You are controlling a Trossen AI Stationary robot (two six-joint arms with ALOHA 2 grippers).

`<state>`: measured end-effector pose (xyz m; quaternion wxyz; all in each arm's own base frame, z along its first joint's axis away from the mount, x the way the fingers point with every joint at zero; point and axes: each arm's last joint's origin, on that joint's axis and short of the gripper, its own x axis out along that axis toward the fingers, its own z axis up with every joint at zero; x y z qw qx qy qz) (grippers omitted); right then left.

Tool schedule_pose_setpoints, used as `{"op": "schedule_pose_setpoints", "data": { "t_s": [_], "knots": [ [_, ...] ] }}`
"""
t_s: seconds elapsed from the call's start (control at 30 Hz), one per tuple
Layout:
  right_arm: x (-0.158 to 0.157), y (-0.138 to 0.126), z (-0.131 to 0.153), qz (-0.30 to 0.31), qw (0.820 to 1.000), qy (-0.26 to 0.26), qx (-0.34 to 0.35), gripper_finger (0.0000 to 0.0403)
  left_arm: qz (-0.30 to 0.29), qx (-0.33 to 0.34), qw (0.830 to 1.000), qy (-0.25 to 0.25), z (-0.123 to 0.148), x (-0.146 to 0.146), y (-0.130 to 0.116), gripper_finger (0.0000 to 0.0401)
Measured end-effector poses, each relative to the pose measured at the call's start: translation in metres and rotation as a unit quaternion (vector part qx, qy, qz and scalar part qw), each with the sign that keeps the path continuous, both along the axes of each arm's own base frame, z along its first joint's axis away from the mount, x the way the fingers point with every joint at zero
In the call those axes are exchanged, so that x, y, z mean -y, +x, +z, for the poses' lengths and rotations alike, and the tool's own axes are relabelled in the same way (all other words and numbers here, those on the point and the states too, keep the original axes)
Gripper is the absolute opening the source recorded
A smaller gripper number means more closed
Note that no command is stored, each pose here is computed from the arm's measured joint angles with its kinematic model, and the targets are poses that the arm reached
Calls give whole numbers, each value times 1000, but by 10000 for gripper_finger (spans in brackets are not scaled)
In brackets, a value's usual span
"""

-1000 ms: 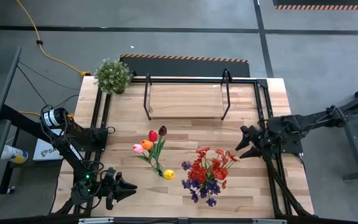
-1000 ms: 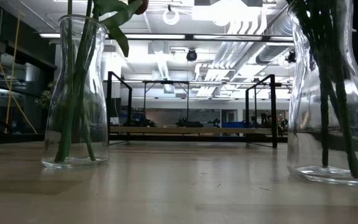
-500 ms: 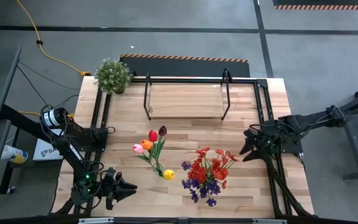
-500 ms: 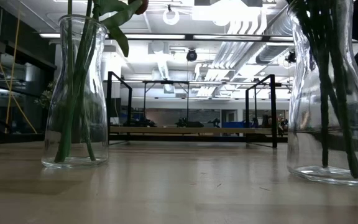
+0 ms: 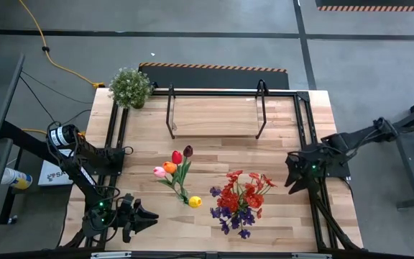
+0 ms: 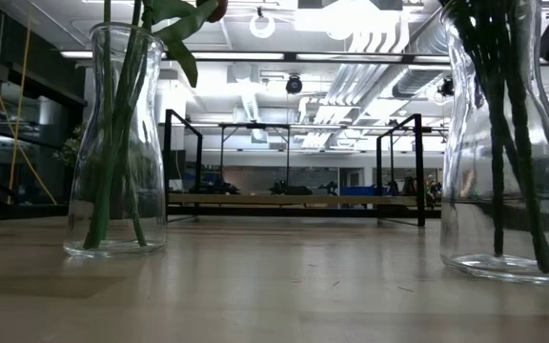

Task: Pick and place flowers into a vace then onto a shelf
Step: Put the right transparent vase with the flowers on the shelf

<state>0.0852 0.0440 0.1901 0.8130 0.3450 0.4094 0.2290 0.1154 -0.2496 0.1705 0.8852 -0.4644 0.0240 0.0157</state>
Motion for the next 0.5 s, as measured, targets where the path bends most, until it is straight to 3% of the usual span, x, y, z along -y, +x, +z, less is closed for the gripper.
{"op": "schedule_pose_setpoints", "data": {
  "t_s": [0.2,0.5],
  "knots": [
    [-16,-3,8,18,999,52,0,194,0,0,1000,0,0,0,0,163],
    [-45,-9,11,11,998,54,2,194,0,0,1000,0,0,0,0,163]
  ]
}}
